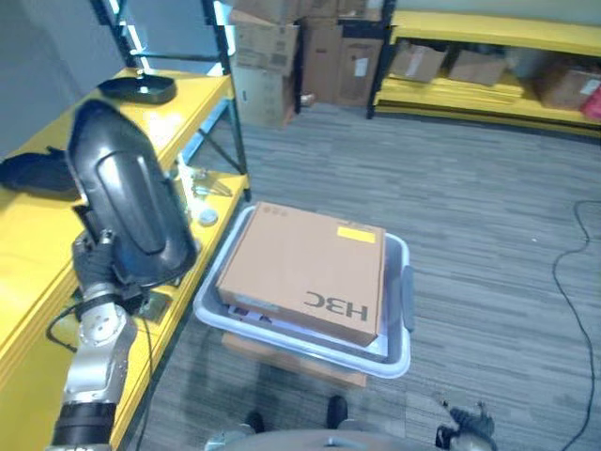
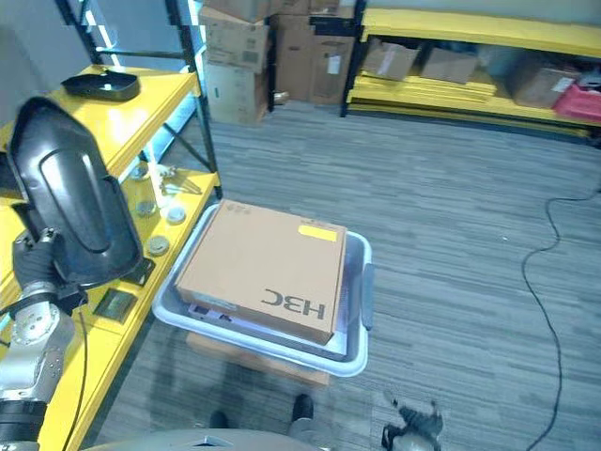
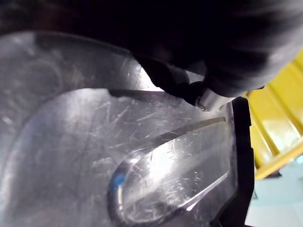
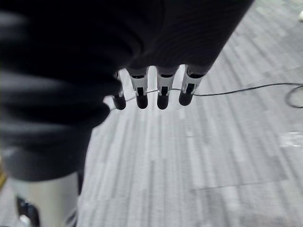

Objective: Move parts from the plastic box to the shelf.

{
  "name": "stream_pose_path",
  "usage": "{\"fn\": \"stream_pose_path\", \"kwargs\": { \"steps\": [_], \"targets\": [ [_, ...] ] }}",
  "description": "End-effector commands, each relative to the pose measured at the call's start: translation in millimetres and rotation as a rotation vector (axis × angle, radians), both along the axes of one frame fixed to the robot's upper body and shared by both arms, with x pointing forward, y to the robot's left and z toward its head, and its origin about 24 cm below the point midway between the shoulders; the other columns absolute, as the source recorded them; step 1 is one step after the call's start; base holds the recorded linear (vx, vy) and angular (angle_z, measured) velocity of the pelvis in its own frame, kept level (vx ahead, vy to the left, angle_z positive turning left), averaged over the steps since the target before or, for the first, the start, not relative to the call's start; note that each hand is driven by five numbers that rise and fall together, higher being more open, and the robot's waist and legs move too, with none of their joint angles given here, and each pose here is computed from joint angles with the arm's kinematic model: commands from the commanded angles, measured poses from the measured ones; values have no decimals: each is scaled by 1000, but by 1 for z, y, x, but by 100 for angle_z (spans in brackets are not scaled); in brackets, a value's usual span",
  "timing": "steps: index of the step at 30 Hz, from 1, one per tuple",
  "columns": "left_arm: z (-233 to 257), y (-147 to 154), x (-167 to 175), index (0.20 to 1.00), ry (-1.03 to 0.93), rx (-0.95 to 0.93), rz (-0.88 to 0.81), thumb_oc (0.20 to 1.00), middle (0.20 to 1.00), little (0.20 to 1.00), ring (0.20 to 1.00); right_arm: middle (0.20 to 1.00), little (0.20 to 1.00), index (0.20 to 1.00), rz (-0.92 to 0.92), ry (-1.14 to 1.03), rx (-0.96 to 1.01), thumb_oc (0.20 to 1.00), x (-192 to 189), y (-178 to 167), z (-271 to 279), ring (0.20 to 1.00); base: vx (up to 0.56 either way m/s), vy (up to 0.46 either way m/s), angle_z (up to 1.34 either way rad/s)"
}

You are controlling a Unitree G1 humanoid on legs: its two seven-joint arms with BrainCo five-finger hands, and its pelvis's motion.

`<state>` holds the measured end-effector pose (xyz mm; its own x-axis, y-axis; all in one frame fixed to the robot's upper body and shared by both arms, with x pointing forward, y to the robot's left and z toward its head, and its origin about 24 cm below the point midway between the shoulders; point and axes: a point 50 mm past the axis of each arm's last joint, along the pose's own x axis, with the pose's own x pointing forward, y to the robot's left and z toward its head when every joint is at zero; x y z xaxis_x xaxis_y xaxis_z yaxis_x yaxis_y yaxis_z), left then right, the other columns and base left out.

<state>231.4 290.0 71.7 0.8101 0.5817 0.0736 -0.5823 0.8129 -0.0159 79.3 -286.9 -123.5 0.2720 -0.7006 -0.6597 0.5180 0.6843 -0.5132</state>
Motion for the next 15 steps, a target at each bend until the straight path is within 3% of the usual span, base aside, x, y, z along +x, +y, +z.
{"fn": "stream_pose_path", "kwargs": {
  "steps": [1,4,7,9,12,15],
  "targets": [
    [56,7,2,200,-254,142,-8,200,200,200,200,1000,1000,1000,44,-11,-30,1000,11,-4,4,1000,-69,96,31],
    [62,17,-6,200,-263,166,28,200,200,200,200,1000,1000,1000,167,126,29,1000,-8,9,-10,1000,-55,61,33],
    [64,19,-4,200,-271,171,24,200,200,200,200,1000,1000,1000,174,169,92,1000,-22,16,-18,1000,-46,2,54],
    [61,13,3,200,-277,177,-11,200,200,200,200,1000,1000,1000,148,210,184,1000,-42,24,-27,1000,-44,-28,147],
    [59,7,10,200,-279,148,0,200,200,200,200,1000,1000,1000,194,242,269,1000,-46,33,-33,1000,-138,-65,263],
    [54,7,10,200,-259,126,18,200,200,200,200,1000,1000,1000,272,292,319,1000,-45,33,-36,1000,-127,-75,75]
  ]
}}
